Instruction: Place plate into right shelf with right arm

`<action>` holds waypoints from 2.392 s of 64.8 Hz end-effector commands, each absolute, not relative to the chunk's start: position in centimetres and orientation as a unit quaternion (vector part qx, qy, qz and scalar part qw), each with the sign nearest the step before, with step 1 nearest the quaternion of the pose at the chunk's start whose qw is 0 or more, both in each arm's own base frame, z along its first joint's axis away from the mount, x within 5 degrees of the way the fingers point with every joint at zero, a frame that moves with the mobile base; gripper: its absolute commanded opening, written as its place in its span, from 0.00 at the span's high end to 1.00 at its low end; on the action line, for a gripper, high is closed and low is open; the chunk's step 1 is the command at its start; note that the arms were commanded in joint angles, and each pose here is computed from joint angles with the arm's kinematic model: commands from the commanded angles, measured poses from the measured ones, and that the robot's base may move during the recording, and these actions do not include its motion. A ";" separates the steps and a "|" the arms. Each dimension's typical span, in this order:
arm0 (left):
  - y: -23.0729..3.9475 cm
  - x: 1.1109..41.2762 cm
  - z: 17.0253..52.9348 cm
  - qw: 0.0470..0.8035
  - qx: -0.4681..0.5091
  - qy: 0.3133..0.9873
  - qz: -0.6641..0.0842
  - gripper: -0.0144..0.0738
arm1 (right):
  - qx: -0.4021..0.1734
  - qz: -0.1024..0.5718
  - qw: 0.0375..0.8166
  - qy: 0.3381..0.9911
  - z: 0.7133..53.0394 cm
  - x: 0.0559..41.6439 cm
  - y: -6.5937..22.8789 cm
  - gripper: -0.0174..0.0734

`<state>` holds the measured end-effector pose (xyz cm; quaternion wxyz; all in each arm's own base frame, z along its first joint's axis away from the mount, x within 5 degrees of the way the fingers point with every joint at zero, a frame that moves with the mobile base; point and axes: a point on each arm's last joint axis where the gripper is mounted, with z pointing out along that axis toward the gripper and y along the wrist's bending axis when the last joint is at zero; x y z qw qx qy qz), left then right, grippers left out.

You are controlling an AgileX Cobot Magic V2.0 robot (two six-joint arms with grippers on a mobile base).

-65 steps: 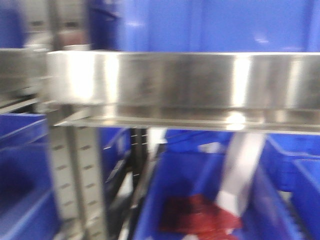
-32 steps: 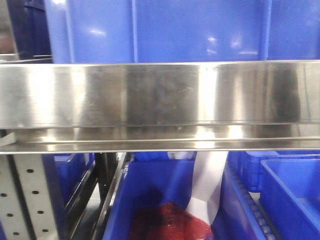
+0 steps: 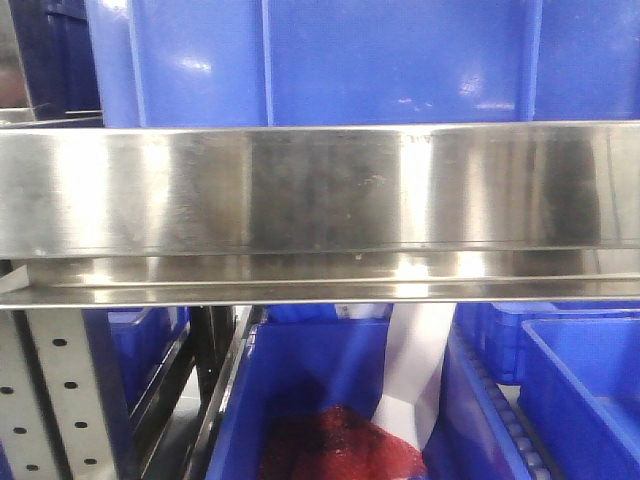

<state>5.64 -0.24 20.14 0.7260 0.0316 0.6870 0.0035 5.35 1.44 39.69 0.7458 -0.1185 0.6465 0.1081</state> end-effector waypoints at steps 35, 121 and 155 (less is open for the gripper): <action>-0.1 5.5 20.7 0.755 0.022 0.656 0.008 0.89 | -0.106 0.136 0.784 0.596 51.0 10.6 4.0 0.75; -0.1 5.5 20.7 0.755 0.022 0.656 0.008 0.89 | -0.138 0.086 0.612 0.774 43.8 30.1 12.4 0.11; -0.1 5.5 20.7 0.755 0.022 0.656 0.008 0.89 | -0.113 0.102 0.681 0.717 50.0 21.2 8.3 0.75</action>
